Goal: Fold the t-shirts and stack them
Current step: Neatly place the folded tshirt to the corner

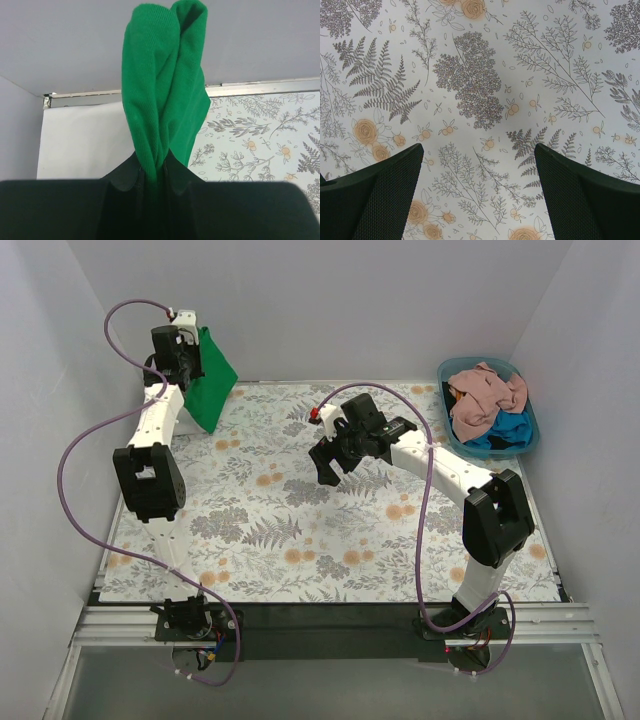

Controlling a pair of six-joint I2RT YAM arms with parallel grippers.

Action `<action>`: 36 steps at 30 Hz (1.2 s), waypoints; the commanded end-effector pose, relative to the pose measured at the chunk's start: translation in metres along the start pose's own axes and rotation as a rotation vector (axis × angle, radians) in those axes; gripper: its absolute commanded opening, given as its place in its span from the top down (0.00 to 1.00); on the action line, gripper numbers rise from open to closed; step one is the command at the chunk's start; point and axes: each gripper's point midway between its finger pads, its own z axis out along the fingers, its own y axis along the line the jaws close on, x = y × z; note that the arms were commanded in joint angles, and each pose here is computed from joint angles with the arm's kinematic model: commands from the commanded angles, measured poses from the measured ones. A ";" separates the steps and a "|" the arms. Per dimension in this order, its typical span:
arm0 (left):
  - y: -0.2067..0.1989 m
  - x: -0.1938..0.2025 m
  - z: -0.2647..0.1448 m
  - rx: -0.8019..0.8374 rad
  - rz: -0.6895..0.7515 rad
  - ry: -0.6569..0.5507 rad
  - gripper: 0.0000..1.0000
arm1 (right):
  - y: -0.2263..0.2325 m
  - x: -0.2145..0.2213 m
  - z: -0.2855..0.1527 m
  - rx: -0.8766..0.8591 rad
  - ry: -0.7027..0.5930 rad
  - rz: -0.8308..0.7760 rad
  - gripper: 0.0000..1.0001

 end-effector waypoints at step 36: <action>0.097 0.015 0.029 -0.218 0.097 -0.039 1.00 | 0.000 0.000 0.005 -0.021 0.010 0.012 0.02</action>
